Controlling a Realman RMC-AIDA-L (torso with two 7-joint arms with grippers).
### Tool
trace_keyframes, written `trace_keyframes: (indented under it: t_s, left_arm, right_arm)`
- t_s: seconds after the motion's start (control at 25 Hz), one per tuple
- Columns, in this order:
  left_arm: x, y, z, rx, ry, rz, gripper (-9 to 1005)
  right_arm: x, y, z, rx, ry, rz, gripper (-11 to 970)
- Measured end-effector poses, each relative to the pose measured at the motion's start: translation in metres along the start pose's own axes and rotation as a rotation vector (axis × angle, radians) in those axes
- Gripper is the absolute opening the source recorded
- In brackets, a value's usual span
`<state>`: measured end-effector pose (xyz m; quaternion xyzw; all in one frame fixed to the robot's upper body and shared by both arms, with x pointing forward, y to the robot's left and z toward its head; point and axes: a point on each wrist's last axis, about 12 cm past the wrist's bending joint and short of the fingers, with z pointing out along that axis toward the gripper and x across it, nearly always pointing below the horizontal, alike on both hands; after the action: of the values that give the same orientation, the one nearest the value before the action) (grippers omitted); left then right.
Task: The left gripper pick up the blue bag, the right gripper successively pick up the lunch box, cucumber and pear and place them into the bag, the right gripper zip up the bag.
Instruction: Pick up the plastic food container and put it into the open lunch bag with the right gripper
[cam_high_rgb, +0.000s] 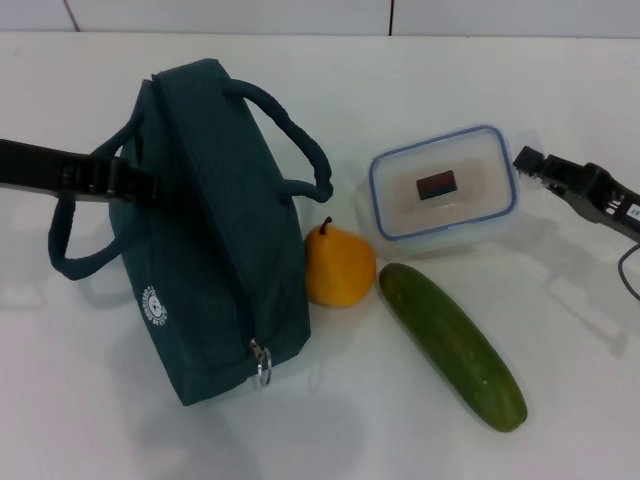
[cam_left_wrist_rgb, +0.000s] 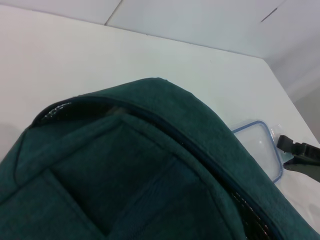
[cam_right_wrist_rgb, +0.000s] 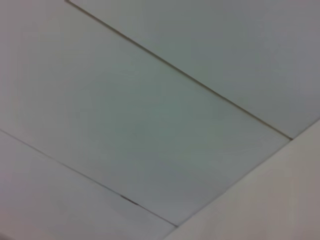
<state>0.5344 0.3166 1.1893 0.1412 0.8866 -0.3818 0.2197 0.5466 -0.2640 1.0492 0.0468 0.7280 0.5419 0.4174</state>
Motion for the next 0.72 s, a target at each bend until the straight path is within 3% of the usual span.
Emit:
trace_keyframes:
  t_s: [0.72]
  left_arm:
    - [0.0, -0.001, 0.0, 0.008, -0.004, 0.0, 42]
  right_arm:
    - [-0.003, -0.001, -0.03, -0.045, -0.159, 0.12, 97]
